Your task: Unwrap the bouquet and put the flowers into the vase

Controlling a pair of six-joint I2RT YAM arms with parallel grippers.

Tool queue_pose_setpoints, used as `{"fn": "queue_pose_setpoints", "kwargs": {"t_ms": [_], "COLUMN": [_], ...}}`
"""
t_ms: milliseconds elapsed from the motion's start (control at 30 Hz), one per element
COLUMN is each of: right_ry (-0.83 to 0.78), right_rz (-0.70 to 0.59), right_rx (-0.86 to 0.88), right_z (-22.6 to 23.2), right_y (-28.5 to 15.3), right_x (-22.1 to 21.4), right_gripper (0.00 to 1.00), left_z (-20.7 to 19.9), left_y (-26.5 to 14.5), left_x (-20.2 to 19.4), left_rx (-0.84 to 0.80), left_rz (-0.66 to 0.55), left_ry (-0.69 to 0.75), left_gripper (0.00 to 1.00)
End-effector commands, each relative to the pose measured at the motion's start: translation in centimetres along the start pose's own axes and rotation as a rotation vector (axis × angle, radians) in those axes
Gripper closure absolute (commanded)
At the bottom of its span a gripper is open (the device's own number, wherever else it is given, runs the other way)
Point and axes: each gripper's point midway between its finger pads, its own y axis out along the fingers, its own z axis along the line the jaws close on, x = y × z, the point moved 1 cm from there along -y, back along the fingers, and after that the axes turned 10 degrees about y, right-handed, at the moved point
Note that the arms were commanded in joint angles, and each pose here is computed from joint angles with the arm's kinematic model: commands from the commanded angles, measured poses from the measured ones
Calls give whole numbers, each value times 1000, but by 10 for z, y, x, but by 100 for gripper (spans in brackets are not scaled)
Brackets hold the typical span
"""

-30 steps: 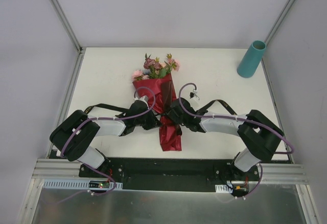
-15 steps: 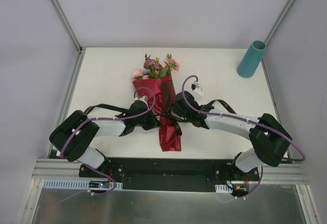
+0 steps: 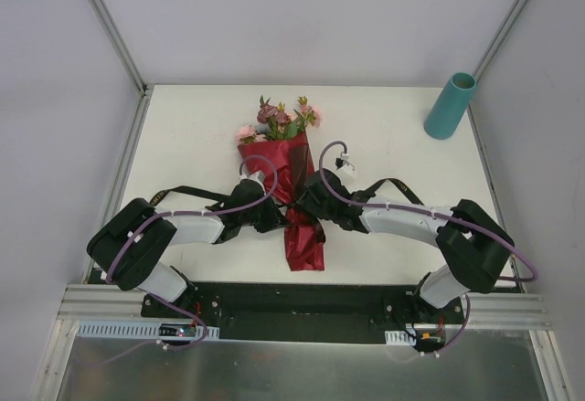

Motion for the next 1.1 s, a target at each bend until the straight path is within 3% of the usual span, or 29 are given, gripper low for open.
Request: {"fn": "queue_pose_setpoints", "kwargs": {"t_ms": [0,267,467,567,900,1067], "right_ry": [78,97,101,44,-27,-51], "right_rz": [28,-10,-105,-182,-294,-274], "right_rx": [-11,-46,-62,-64,-11,12], "right_z": [6,-1,-8,-10,-2,1], "right_y": [6,20,22,19,1,-5], "right_x": [-9,-8,15,31,60,59], "right_gripper": [59,60,90,100,100,100], "left_z": [-7,-6,4,7,7,6], "left_y": [-5,-4,-3,-2,-1,-2], "left_x": [5,4,0,-2,-2,-3], "left_rx": [-19,-19,31,41,42,38], "left_rz": [-26,-24,-10,-4,2,5], "left_ry": [19,18,-3,-7,-10,-9], "left_gripper": [100,100,100,100,100,100]}}
